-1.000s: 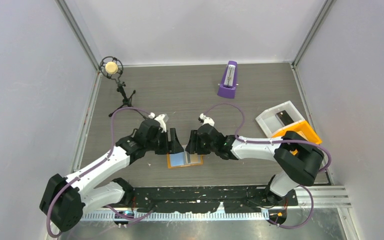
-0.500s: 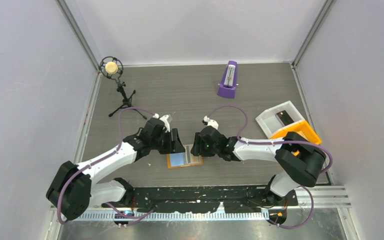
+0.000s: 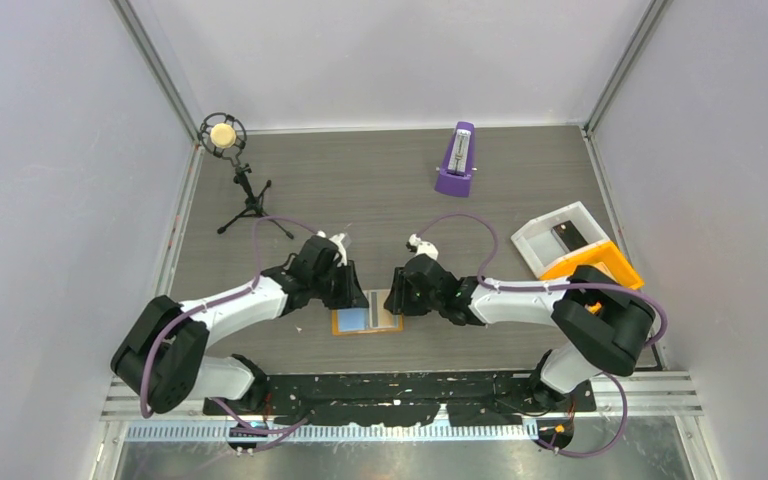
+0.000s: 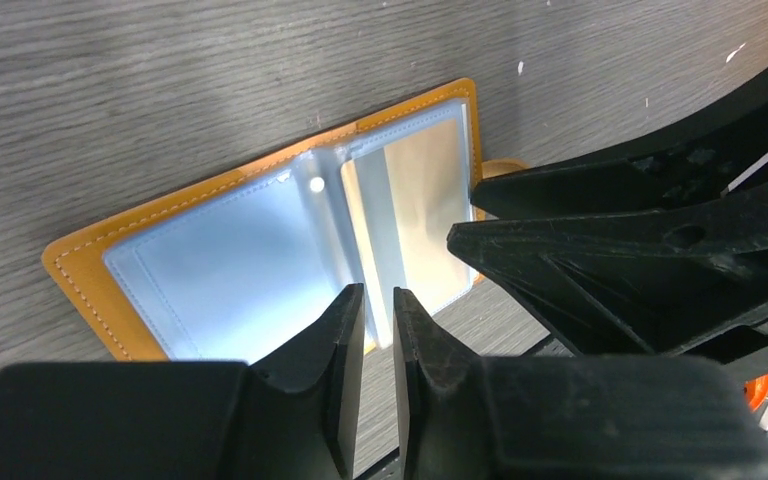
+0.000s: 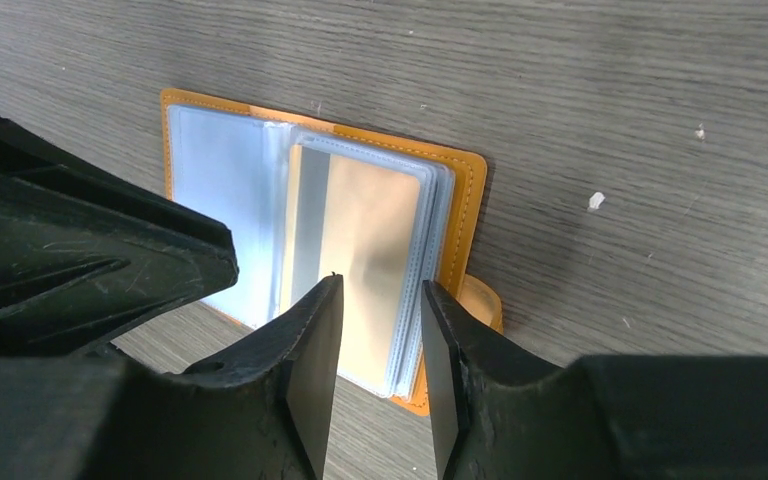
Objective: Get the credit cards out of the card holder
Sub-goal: Remove the credit card from the card holder.
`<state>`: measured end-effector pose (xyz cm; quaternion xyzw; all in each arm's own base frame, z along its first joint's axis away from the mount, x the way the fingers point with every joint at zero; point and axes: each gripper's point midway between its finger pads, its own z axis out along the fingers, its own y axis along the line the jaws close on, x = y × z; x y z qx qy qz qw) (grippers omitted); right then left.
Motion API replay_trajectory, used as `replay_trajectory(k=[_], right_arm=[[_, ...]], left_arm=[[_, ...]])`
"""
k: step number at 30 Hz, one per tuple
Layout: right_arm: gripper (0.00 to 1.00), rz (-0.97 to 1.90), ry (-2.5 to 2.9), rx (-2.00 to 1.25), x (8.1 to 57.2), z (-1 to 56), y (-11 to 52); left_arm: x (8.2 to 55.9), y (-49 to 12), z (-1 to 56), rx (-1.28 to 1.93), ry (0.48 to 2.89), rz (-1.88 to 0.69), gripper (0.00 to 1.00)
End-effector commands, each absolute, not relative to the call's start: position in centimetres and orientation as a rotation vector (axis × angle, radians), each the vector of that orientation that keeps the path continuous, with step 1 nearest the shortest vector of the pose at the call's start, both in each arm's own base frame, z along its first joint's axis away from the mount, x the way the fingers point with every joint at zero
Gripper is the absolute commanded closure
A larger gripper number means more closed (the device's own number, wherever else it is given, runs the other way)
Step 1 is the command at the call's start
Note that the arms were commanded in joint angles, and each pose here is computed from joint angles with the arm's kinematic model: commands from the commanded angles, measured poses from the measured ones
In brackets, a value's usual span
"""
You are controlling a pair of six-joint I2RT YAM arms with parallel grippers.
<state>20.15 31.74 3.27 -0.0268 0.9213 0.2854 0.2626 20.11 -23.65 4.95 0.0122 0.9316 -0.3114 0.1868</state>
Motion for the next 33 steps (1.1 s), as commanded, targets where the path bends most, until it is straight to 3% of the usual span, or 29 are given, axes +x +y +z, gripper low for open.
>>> replay_trajectory(k=[1,33], right_arm=[[0.59,0.822,2.417,-0.053,20.8,5.6,32.1],[0.61,0.842,2.431,-0.084,21.1,5.0,33.4]], left_arm=[[20.9,-24.6,5.4,0.045,2.57,-0.938,0.81],[19.9,-24.4,3.0,0.043,2.682,-0.913,0.87]])
